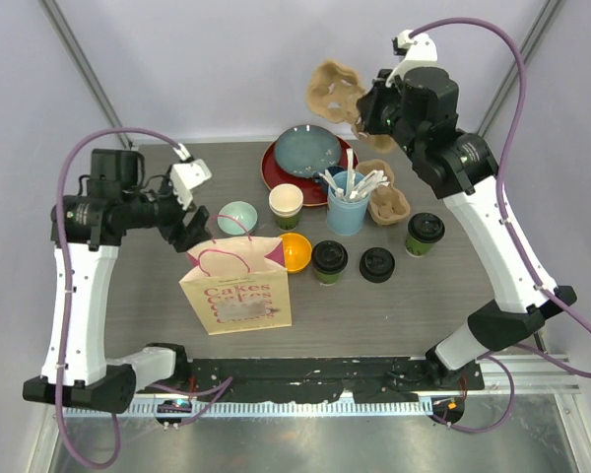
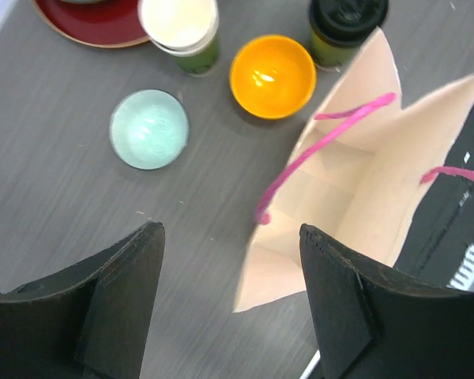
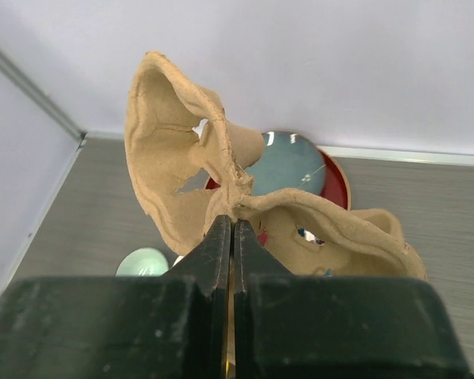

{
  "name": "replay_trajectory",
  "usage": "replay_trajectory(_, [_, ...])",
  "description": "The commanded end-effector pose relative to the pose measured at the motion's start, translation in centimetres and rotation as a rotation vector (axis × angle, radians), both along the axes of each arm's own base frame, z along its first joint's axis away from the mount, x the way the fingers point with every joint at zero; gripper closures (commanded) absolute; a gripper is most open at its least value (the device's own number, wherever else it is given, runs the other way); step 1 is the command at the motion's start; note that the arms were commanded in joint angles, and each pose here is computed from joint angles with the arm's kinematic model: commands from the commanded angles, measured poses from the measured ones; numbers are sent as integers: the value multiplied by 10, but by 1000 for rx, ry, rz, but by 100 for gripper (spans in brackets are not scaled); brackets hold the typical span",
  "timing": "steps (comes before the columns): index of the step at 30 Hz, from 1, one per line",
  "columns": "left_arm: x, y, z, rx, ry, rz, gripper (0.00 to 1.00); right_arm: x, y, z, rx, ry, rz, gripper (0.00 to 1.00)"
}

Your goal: Pack the takeout coffee

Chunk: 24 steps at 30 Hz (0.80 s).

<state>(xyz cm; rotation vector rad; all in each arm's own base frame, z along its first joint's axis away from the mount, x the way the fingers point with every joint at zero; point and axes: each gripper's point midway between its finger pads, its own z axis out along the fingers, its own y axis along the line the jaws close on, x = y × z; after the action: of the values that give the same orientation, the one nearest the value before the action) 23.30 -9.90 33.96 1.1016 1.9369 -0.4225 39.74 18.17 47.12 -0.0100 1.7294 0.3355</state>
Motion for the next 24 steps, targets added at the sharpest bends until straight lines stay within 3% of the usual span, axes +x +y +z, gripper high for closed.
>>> replay_trajectory(1, [-36,2,-47,127,212,-32,27,-22,21,19,15,-39,117,99])
replay_trajectory(13, [-16,-1,-89,240,247,-30,32,-52,66,19,50,-20,287,99])
replay_trajectory(16, [-20,-4,-100,260,275,-48,44,-64,78,22,60,-23,331,99])
replay_trajectory(19, [-22,-7,-97,248,270,-58,72,-76,87,24,59,-30,371,99])
replay_trajectory(20, [-23,-9,-92,234,262,-56,87,-81,92,25,59,-34,400,99])
replay_trajectory(24, [-29,-18,-75,164,227,-74,99,-110,116,34,79,-75,561,99])
